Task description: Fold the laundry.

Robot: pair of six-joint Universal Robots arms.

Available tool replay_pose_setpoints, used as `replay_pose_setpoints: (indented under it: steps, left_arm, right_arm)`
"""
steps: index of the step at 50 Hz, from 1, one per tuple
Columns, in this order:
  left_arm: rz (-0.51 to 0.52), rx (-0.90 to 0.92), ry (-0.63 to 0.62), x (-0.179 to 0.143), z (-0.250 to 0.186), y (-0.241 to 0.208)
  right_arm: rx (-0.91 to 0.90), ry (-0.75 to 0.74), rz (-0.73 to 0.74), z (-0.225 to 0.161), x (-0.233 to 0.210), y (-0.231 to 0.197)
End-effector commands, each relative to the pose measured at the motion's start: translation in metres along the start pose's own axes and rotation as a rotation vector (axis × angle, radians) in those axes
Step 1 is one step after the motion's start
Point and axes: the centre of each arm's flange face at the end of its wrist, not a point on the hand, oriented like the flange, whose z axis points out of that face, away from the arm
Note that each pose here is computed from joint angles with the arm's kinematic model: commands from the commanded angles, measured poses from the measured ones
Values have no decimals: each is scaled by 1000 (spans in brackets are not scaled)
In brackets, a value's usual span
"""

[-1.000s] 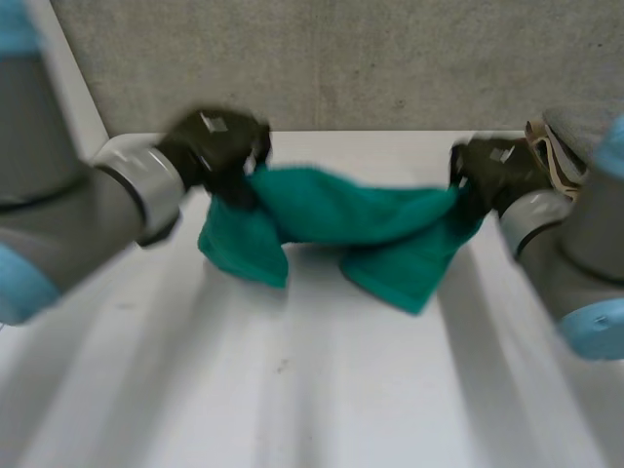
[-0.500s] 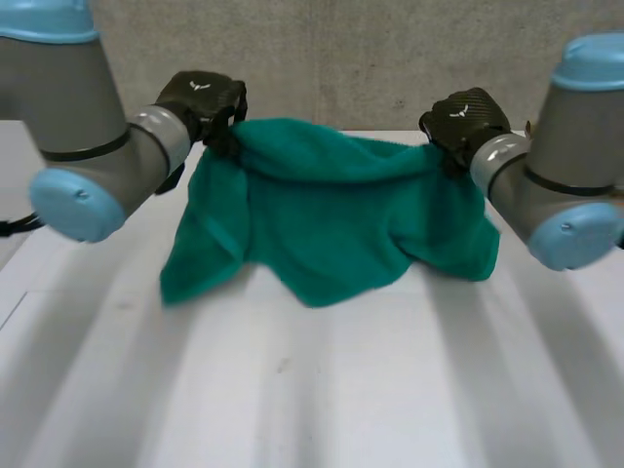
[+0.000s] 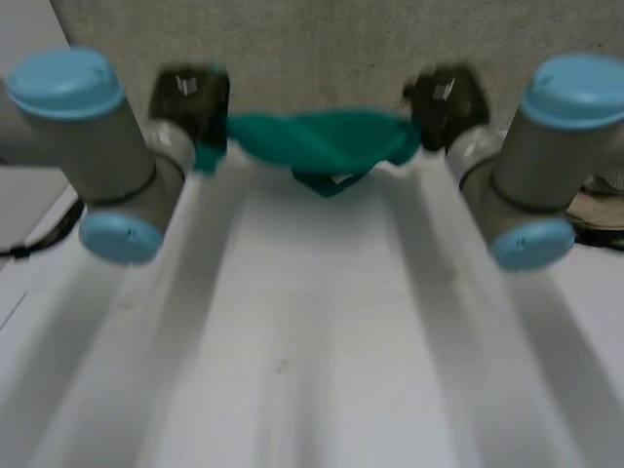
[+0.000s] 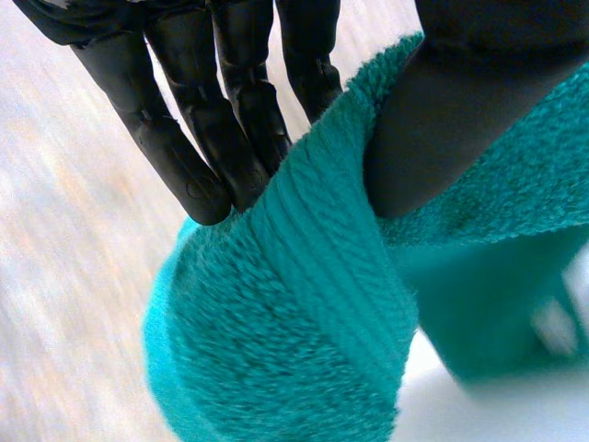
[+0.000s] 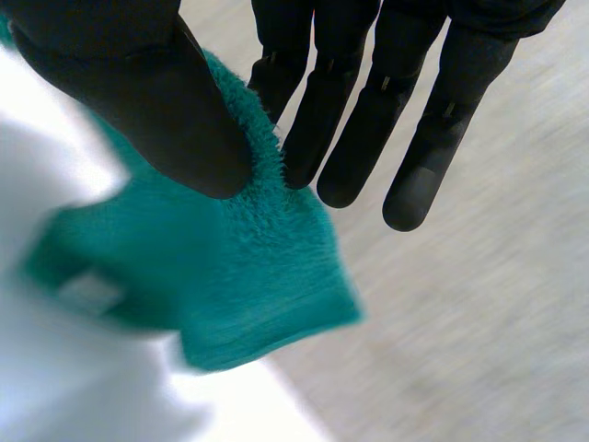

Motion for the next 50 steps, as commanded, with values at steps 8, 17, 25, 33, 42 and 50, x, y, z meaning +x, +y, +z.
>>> replay_pose_setpoints:
  steps: [8, 17, 25, 33, 42, 50]
  left_arm:
    - [249, -524, 203, 14, -87, 85]
    - [251, -398, 235, 11, -95, 41]
    - [288, -350, 263, 23, -80, 33]
    - [411, -426, 335, 47, -61, 57]
    - [455, -589, 399, 54, -62, 83]
    - [474, -617, 399, 47, -64, 87]
  right_arm:
    - [-429, -268, -34, -65, -62, 99]
    - [-421, -304, -35, -88, -68, 91]
    - [-408, -321, -56, -93, -77, 91]
    - [-414, -327, -68, -96, -78, 93]
    - [-420, -328, -68, -96, -75, 96]
    - [-418, -325, -72, -95, -74, 96]
